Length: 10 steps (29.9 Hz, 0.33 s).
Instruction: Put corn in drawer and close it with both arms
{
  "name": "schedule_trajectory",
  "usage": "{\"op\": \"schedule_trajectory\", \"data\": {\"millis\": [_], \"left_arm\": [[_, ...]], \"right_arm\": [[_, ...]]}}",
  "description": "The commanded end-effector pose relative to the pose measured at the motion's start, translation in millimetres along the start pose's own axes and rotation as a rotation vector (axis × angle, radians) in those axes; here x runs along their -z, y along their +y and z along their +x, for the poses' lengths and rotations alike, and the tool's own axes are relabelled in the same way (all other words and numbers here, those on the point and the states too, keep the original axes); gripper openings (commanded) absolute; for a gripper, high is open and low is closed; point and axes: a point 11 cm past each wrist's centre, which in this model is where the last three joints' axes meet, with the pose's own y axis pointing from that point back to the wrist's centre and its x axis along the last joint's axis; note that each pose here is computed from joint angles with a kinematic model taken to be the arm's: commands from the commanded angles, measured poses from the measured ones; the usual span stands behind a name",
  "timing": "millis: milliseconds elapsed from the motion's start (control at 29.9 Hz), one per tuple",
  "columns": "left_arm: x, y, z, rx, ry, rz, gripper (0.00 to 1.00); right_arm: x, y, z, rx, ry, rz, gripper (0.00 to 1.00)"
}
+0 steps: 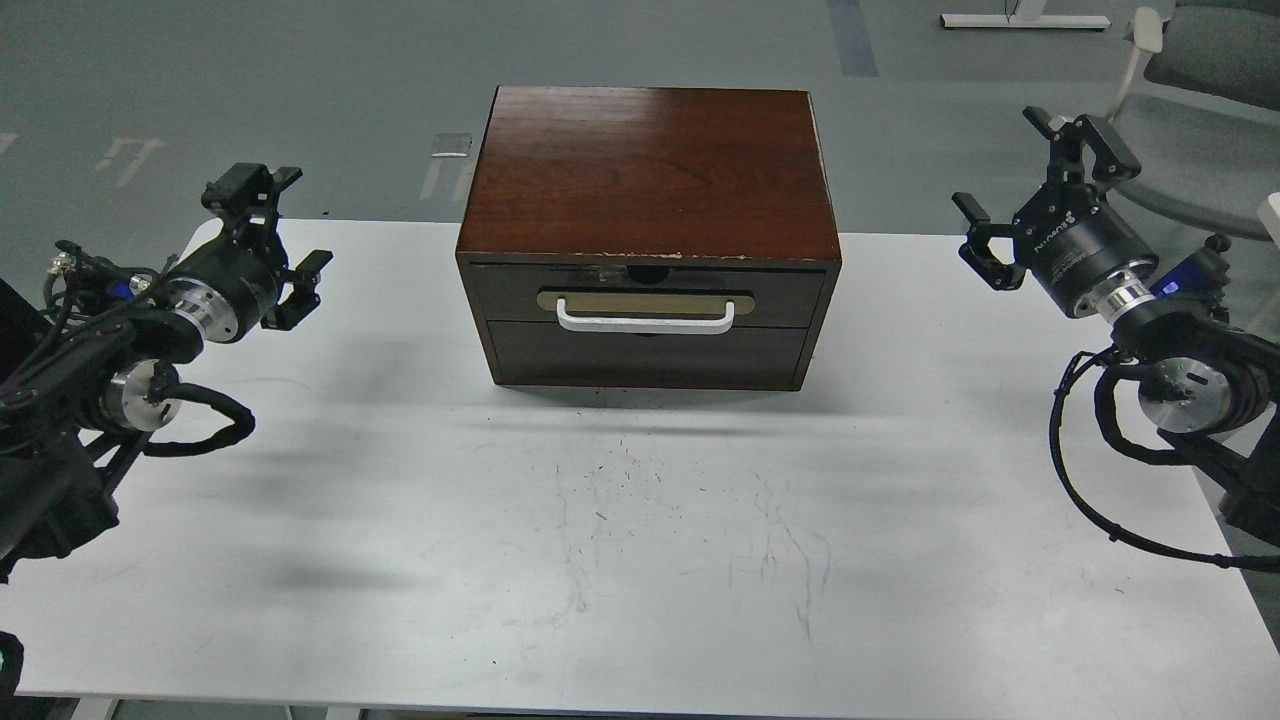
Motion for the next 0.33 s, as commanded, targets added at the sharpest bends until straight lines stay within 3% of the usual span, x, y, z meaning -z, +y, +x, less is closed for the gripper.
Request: {"op": "schedule_trajectory", "data": {"millis": [0,301], "left_arm": [[0,0,-1,0.008,0.011,-0.006,0.98],[-10,-3,-17,0.070,0.026,-0.054,0.98]], "right_arm": [[-4,1,1,-0.001,0.016,-0.017,1.00],[-12,9,-2,0.017,0.041,-0.050,1.00]]}}
